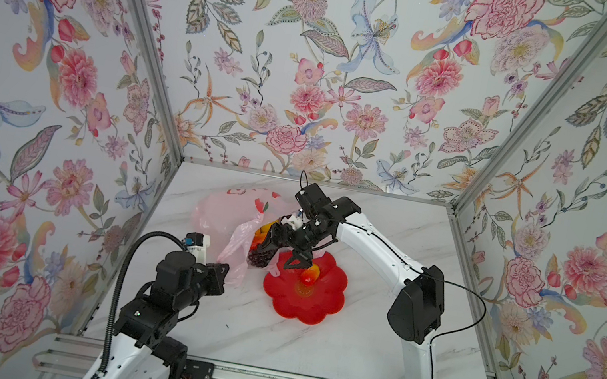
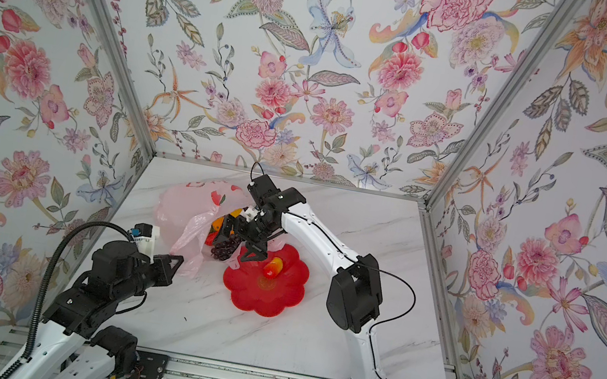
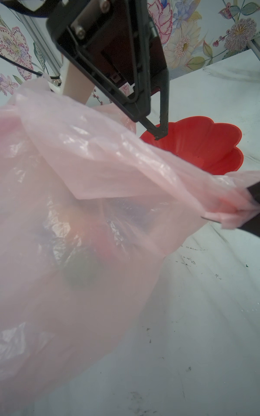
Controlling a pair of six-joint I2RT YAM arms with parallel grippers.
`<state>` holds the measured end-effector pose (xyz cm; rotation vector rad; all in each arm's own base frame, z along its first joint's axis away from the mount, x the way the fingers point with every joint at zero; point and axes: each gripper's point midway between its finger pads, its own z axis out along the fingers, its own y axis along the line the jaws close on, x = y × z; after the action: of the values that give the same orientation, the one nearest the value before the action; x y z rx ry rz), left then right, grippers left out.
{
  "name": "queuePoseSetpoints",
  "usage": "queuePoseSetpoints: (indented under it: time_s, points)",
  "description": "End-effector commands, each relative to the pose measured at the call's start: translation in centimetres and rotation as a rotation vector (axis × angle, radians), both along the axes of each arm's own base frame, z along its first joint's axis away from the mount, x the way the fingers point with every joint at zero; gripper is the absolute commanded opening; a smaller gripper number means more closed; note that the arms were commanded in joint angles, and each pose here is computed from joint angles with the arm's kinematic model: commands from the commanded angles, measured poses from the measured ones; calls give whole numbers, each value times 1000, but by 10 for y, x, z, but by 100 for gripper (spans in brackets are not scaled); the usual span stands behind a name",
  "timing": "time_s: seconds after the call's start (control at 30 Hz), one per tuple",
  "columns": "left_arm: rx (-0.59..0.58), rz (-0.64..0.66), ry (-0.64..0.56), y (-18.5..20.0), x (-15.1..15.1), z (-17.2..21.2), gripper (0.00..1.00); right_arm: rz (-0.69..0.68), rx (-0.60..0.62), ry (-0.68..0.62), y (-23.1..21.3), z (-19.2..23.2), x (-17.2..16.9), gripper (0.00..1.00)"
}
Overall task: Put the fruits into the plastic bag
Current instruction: 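Move the right gripper over the plate and lower it toward the mango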
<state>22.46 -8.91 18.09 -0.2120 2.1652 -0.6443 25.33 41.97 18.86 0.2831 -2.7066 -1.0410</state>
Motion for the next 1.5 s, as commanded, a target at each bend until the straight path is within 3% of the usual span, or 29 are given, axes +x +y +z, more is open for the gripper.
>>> queuePoseSetpoints:
  time_s: [0.0, 0.23, 0.7, 0.97, 1.47]
  points:
    - [9, -9, 1, 1, 0, -5, 0, 66, -109, 7, -18, -15, -14, 99]
    - [10, -9, 5, 1, 0, -6, 0, 110, -253, -69, -45, -24, -19, 99]
    - [9, -12, 9, 0, 0, -6, 0, 12, -613, -346, -100, -60, 19, 99]
    - [10, -12, 14, 0, 0, -7, 0, -98, -632, -401, -99, -84, 44, 93]
    - [10, -17, 18, -1, 0, -8, 0, -197, -655, -383, -107, -112, 59, 84]
